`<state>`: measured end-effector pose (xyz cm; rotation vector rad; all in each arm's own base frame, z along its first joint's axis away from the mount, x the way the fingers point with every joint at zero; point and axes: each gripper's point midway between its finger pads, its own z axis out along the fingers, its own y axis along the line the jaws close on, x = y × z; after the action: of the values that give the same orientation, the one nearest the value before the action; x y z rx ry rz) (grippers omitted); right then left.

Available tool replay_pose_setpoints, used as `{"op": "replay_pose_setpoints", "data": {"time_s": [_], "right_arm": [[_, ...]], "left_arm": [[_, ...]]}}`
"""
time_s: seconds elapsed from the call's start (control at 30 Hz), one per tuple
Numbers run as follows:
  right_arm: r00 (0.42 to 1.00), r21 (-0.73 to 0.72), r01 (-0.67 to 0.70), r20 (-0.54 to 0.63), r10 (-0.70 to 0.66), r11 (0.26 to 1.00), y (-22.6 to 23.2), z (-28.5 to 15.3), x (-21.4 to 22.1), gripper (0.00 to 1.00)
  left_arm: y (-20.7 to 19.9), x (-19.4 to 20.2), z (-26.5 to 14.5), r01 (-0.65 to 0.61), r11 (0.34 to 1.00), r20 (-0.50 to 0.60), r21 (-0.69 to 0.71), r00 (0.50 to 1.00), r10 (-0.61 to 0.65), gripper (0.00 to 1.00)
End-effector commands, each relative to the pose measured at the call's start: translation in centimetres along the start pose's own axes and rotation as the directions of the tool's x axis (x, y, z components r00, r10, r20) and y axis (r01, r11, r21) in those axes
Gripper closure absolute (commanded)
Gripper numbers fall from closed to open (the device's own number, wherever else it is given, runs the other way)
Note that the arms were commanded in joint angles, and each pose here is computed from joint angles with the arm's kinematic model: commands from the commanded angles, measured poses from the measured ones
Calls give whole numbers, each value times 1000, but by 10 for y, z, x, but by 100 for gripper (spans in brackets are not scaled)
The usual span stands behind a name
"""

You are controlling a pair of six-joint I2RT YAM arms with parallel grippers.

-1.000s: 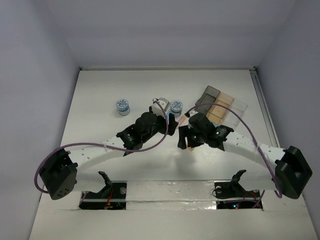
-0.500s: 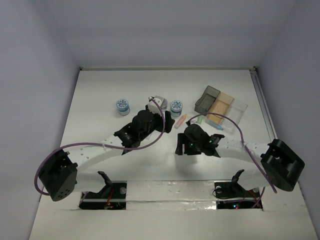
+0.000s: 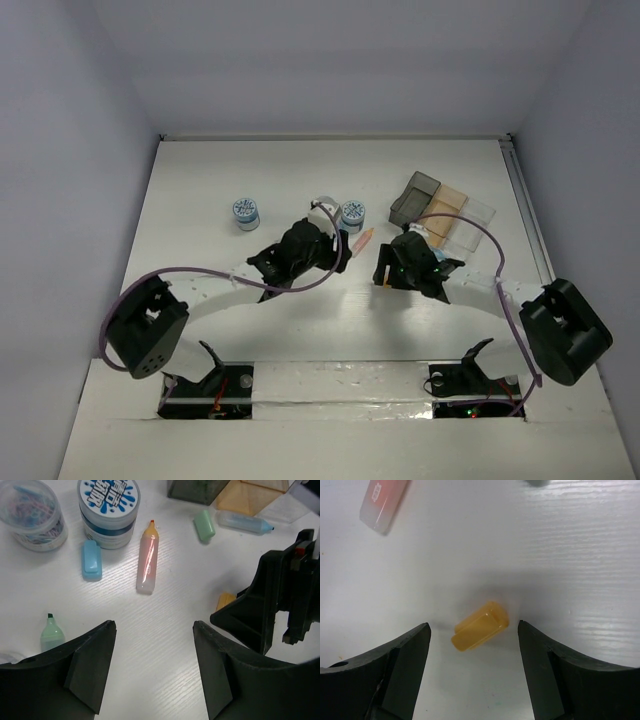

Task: Sort the stationery into containers
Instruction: Pick up the pen from the center of the board.

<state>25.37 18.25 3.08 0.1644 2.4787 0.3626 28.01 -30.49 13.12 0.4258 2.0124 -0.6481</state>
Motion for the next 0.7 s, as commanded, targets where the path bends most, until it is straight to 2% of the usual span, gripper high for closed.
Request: {"op": "replay_pose_setpoints", "data": {"time_s": [0.0,0.17,0.3,0.37,0.43,0.5,0.53,0.57,0.63,0.67], "right_arm": [[998,4,54,20,-54,999,-4,8,-8,23],[998,14,64,7,-64,998,-4,10,-12,23],[998,21,59,32,-60,998,-10,-2,-15,22],[997,3,62,53,-62,998,-11,-15,-16,22],[996,-25,66,69,-64,998,-10,-26,-16,22],[996,-37,67,60,-65,997,-12,-32,-11,22],[996,-59,65,57,-62,996,-9,-36,-10,22],[996,-74,64,59,-60,995,-10,-41,-7,22],[997,-104,61,61,-54,993,-6,-47,-6,22],[997,-112,61,59,-54,992,-6,-50,-5,22]], "left_arm": [[-12,-20,11,28,999,43,42,999,-30,41],[-7,0,37,28,1000,-24,9,999,-28,47],[-5,-3,58,11,1000,-36,-26,999,-12,48],[0,5,68,-6,999,-63,-52,998,2,48],[-1,-4,79,-33,998,-54,-58,998,29,48],[6,8,94,-76,993,-98,-85,993,67,48],[3,-2,102,-84,993,-83,-85,994,77,48],[8,13,110,-99,990,-132,-95,988,86,48],[10,9,122,-116,988,-138,-99,985,102,48],[14,21,127,-127,986,-173,-105,979,108,48]]}}
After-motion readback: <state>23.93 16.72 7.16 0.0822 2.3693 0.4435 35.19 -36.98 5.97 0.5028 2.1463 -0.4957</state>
